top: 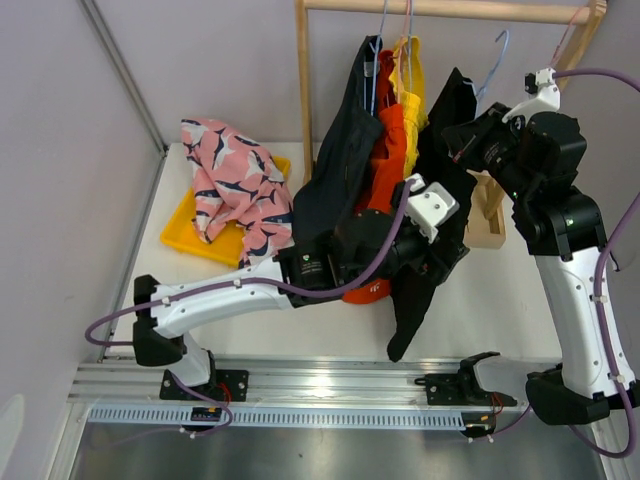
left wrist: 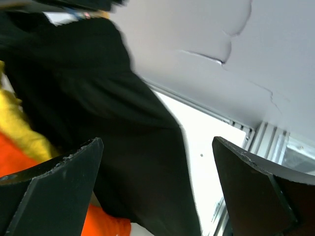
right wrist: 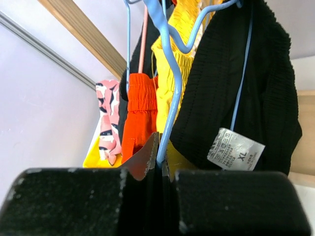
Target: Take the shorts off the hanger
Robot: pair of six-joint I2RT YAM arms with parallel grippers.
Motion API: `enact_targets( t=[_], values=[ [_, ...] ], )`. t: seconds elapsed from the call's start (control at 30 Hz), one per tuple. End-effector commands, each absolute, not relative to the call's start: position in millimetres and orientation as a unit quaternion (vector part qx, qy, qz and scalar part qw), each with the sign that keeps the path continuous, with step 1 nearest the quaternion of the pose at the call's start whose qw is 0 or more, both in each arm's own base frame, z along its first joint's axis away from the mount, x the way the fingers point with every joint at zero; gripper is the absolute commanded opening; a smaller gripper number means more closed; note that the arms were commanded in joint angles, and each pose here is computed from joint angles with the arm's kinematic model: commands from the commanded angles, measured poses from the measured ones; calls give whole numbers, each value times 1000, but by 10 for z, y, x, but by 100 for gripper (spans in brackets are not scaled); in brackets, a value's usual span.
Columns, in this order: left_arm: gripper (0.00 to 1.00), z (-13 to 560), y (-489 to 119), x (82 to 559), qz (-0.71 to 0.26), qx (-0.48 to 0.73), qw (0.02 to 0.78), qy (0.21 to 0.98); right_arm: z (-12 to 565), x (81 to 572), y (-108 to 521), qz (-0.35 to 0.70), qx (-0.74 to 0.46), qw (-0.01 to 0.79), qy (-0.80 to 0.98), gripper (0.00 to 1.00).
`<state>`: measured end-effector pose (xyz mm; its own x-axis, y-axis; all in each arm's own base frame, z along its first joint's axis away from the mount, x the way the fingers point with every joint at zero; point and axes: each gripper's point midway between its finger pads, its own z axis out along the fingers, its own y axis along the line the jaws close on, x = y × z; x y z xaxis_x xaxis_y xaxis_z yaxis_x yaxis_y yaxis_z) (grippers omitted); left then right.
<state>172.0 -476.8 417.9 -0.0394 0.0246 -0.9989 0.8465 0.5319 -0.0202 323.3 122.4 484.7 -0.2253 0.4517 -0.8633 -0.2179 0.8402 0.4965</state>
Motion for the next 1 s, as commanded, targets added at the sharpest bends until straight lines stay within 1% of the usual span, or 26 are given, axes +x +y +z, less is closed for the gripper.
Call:
enact_targets(
  t=[0.0,0.17,0.2,0.3,0.33,0.4,0.43,0.47,0.5,0.57,0.67,0.7,0.73,0.77,0.8,0.83,0.87,0.9,0.93,0.97],
  values=[
    [99,4416,-4888,1596,-378,341,613,604,5162,3193,1179,282,86,658,693,0],
    [98,4261,-4958,1580,-382,336,601,616,5277,3113,1166,287,82,665,685,0],
    [97,4144,-4968,1583,-378,340,595,623,5278,3098,1162,286,82,664,686,0],
    [85,4044,-4976,1608,-370,334,596,630,5342,3043,1140,288,83,666,683,0],
    [77,4010,-4981,1627,-366,331,596,633,5356,3023,1138,290,83,667,682,0],
    [68,3971,-4987,1674,-355,327,602,636,5382,2982,1137,294,85,666,680,0],
    [50,3978,-4985,1690,-352,326,606,634,5412,2950,1123,296,87,668,677,0],
    [37,3976,-5003,1709,-349,324,610,633,5417,2932,1124,298,88,667,678,0],
    [14,3971,-4991,1744,-342,318,614,636,5439,2906,1106,297,90,667,677,0],
    [0,3989,-4978,1771,-337,311,618,639,5442,2901,1090,294,92,667,678,0],
    [0,3957,-4960,1716,-346,314,613,637,5433,2911,1067,288,95,668,680,0],
    [0,4059,-4901,1664,-354,310,617,630,5418,2930,1059,284,95,667,682,0],
    [0,4105,-4884,1571,-359,309,619,626,5406,2949,1036,279,99,668,682,0],
    [0,3931,-4863,1504,-350,322,611,633,5381,2986,1038,276,99,667,685,0],
    [0,4049,-4772,1433,-359,315,617,625,5370,3018,1006,270,103,668,686,0],
    [0,4111,-4765,1258,-376,313,619,615,5361,3047,993,266,103,668,687,0],
    [0,3846,-4752,1150,-367,331,606,623,5338,3095,982,263,105,667,689,0],
    [0,3885,-4679,1037,-378,329,606,619,5350,3121,940,259,107,670,687,0],
    [0,3893,-4674,814,-390,332,602,612,5348,3152,921,255,108,671,688,0],
    [0,3573,-4654,695,-377,353,589,622,5344,3187,897,253,112,671,688,0]
  ],
)
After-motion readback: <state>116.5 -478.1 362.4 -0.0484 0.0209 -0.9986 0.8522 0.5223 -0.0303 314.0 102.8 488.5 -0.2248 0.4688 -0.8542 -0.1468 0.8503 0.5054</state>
